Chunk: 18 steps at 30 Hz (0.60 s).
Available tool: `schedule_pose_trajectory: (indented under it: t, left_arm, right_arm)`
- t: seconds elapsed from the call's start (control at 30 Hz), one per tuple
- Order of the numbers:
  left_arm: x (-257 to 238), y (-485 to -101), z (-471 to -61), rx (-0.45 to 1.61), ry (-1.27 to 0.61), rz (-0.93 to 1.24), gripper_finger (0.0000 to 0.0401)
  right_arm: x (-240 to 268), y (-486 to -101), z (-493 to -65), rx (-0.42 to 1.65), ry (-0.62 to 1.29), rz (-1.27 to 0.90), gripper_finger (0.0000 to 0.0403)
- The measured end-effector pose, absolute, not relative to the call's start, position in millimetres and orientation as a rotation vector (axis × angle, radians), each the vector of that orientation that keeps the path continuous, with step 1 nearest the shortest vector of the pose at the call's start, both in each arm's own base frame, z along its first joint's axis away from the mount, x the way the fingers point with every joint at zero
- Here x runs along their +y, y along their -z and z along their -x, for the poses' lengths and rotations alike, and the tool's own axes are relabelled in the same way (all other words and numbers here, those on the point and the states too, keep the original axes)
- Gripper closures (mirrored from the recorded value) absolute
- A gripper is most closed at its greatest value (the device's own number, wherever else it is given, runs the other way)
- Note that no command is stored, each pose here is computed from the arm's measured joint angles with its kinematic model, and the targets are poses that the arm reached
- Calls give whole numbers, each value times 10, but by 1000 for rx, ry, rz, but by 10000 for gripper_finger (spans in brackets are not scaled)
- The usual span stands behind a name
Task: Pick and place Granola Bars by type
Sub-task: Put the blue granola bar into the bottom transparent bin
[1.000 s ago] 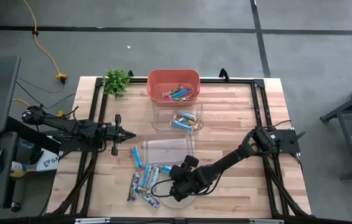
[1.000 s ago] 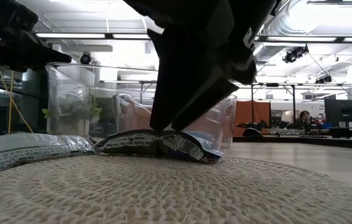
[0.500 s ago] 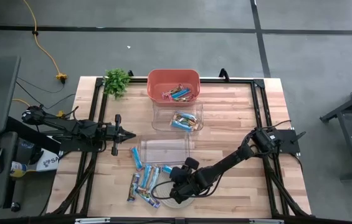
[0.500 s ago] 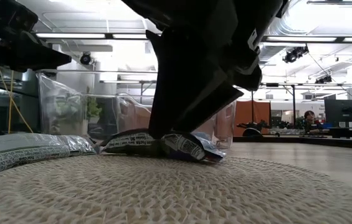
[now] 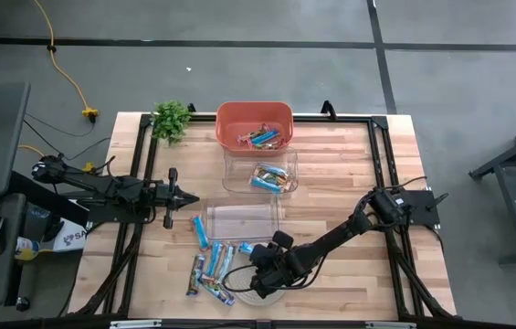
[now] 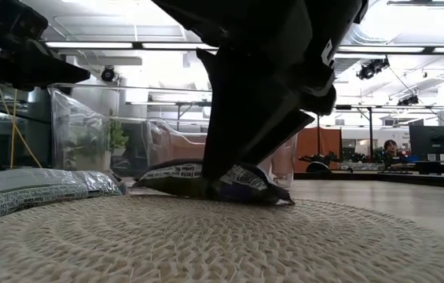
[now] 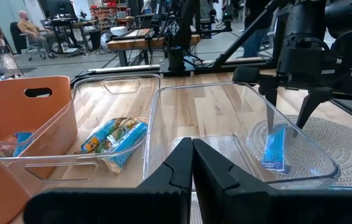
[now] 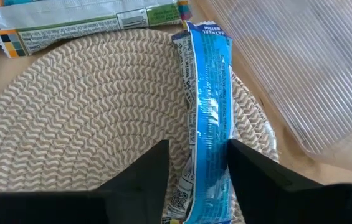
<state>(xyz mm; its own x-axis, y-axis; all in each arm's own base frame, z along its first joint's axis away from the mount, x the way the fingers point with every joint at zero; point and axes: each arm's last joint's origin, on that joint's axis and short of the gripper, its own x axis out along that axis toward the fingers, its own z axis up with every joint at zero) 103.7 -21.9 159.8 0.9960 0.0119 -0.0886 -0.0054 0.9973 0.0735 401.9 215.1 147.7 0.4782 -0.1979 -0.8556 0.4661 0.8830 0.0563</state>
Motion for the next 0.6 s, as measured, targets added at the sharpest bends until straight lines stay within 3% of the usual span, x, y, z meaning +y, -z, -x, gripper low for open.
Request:
schedule_pose_trajectory:
  t: [0.3, 0.6]
  left_arm:
    - [-218, -1599, -1037, 89, -9, -73, 394]
    - [-219, -1598, -1037, 90, -9, -73, 394]
  right_arm:
    - [2160, -1475, -4013, 1025, 384, -310, 335]
    - [2184, -1592, -3991, 1071, 300, -381, 378]
